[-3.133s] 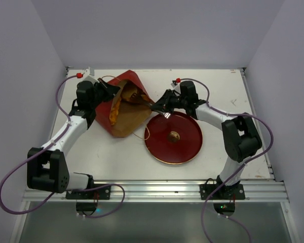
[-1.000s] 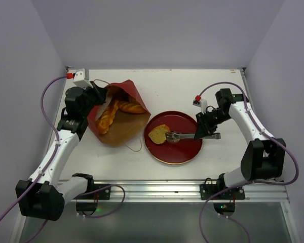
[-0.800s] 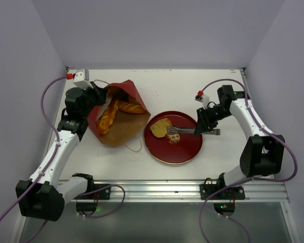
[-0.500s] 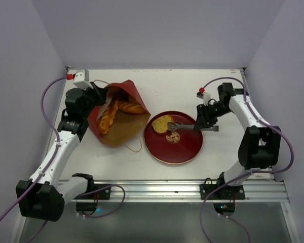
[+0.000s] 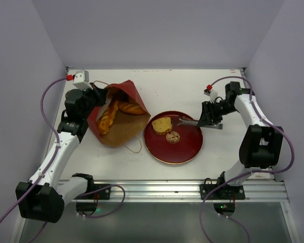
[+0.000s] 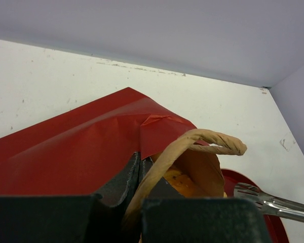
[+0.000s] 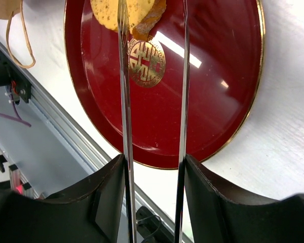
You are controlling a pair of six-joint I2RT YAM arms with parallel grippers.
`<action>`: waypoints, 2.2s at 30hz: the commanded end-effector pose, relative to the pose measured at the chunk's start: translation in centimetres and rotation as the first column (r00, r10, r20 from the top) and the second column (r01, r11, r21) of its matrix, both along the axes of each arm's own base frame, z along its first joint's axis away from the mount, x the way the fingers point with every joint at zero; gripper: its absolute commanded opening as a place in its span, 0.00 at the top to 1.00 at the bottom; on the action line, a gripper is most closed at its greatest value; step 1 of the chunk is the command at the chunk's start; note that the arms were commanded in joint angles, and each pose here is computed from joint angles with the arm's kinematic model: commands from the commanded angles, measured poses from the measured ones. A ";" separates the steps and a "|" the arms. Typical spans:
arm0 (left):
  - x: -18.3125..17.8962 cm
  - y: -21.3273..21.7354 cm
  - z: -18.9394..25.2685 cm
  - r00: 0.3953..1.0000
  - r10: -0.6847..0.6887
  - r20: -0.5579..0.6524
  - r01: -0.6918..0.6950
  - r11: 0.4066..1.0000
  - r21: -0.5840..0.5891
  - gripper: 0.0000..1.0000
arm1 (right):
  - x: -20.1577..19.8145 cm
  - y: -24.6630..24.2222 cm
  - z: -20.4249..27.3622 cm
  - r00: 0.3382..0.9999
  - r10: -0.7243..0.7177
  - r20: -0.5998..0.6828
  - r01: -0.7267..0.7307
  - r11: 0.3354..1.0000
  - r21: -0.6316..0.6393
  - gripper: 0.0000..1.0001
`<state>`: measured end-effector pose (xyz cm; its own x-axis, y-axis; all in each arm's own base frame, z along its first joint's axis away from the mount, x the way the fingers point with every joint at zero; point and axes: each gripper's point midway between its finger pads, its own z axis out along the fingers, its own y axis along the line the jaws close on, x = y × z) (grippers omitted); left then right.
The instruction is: Take the fake bread out of the paper bag
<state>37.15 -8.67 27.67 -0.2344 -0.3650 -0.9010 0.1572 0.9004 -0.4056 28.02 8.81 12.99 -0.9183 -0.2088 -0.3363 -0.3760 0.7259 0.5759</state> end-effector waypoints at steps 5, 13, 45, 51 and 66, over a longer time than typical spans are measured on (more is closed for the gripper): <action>0.0 -0.1 3.8 0.991 -0.005 0.134 0.008 1.000 -0.018 1.00 | 1.1 -0.1 3.6 0.988 0.009 0.156 -0.012 1.000 0.023 0.50; 0.3 -0.7 3.7 0.991 -0.041 0.126 0.042 0.999 0.001 1.00 | -2.7 0.5 10.0 0.867 0.230 0.442 -0.232 0.971 -0.050 0.55; -1.7 -1.7 1.4 0.990 -0.138 0.005 0.137 0.990 0.045 1.00 | 1.7 26.7 13.1 -0.025 0.794 0.608 -0.214 0.590 -0.779 0.54; -1.9 -1.8 1.6 0.990 -0.141 0.010 0.141 0.989 0.040 1.00 | 0.1 29.1 11.6 -0.125 0.824 0.552 -0.245 0.514 -0.822 0.54; -2.2 -2.0 2.2 0.987 -0.158 0.023 0.157 0.986 0.048 1.00 | -0.8 29.9 9.2 -0.209 0.865 0.456 -0.229 0.410 -0.883 0.53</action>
